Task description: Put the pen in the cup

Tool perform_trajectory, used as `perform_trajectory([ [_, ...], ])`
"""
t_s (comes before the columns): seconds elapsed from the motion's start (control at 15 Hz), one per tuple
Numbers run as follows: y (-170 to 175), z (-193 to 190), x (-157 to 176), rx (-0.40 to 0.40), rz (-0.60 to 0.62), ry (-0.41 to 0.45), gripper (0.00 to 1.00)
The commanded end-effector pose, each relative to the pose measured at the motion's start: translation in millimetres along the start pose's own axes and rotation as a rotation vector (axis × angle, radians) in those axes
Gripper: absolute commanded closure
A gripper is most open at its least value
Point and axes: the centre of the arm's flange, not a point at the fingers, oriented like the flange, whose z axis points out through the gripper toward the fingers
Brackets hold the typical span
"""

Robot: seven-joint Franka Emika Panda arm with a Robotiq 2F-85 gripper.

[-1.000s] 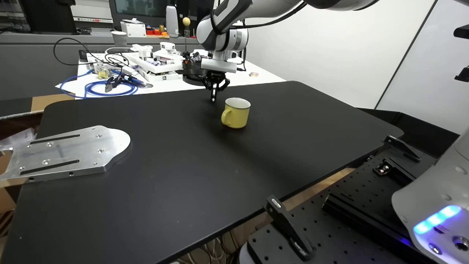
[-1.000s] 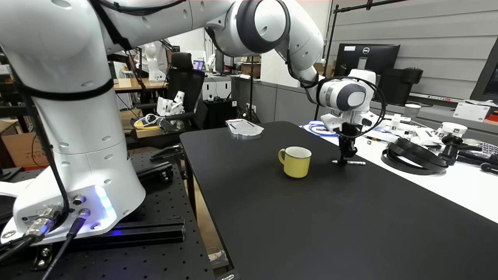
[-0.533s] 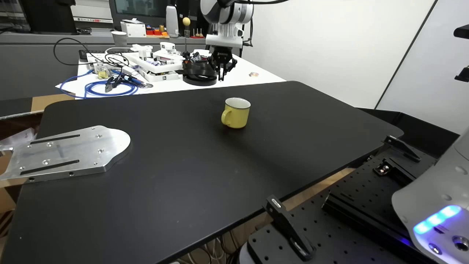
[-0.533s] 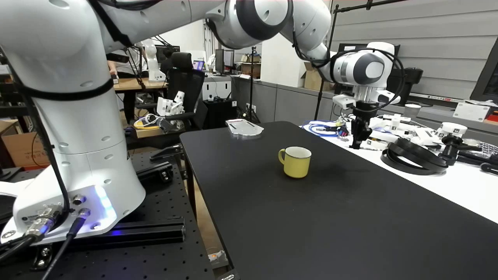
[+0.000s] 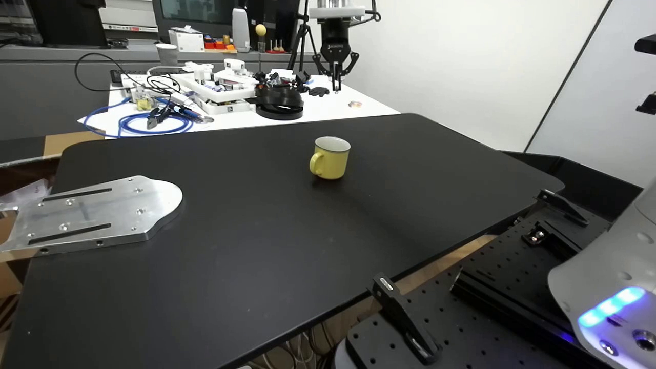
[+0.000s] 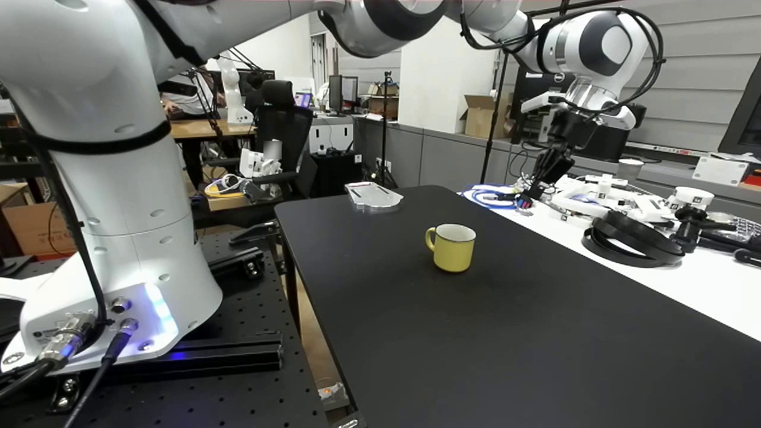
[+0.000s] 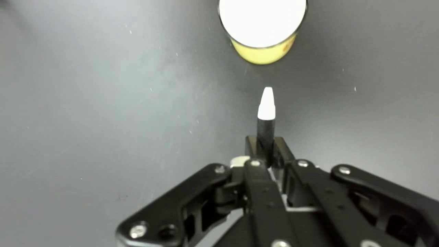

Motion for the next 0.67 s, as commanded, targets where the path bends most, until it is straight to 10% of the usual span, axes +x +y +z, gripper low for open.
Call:
perform_trajectory([
  [0.0, -8.8, -13.3, 26.1, 0.002, -0.004, -0.208, 0.97],
  [0.6, -16.5, 24.4, 5.3, 0.051, -0.042, -0.632, 0.97],
])
